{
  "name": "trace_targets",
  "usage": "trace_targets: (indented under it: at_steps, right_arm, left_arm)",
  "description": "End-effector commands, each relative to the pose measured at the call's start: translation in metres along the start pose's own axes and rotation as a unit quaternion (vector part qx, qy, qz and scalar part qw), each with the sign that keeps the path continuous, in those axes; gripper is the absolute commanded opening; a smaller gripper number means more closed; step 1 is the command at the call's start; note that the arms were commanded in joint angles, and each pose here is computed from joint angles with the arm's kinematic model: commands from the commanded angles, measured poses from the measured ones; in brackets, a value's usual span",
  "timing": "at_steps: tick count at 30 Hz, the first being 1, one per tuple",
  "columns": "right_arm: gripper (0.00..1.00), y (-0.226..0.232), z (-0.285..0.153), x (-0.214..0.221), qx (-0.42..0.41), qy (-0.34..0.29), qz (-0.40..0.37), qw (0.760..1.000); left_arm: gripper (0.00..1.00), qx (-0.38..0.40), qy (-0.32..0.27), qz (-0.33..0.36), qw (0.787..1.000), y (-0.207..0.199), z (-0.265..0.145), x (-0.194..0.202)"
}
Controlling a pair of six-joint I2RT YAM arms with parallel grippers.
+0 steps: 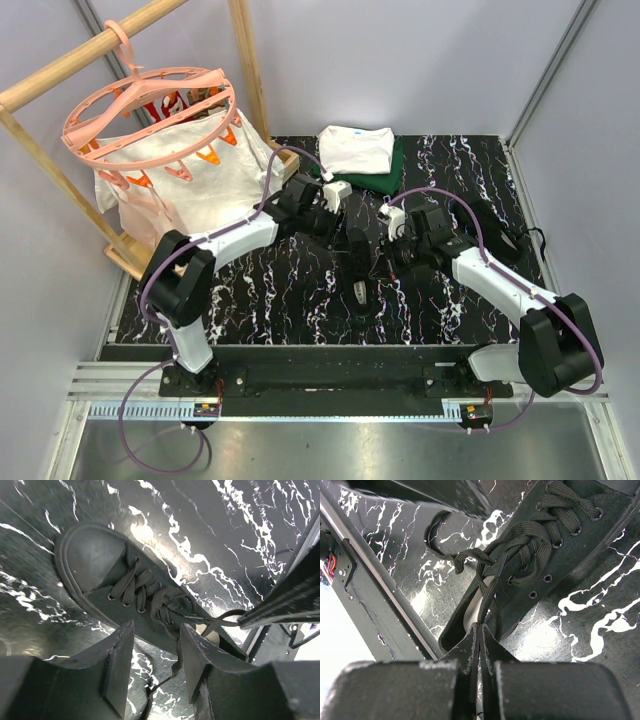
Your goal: Tie the shoes
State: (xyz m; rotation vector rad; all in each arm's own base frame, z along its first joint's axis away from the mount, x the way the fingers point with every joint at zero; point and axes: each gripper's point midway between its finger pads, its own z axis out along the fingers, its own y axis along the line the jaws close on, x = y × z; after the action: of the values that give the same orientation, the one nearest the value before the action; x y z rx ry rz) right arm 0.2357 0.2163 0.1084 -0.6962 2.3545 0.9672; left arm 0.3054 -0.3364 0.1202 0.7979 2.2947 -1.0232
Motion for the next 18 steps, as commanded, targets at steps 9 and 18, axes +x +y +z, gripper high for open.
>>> trace_targets:
  at_steps: [9, 18]
  right_arm:
    - [0.00, -0.004, 0.000, -0.027, 0.010, -0.029, -0.019, 0.999]
    - [0.00, -0.006, 0.001, -0.034, 0.013, -0.033, -0.021, 0.999]
  left_arm:
    - [0.39, 0.044, 0.013, -0.027, 0.999, -0.009, 0.019, 0.004]
    - [0.37, 0.052, 0.024, -0.031, 0.998, -0.005, 0.028, 0.006]
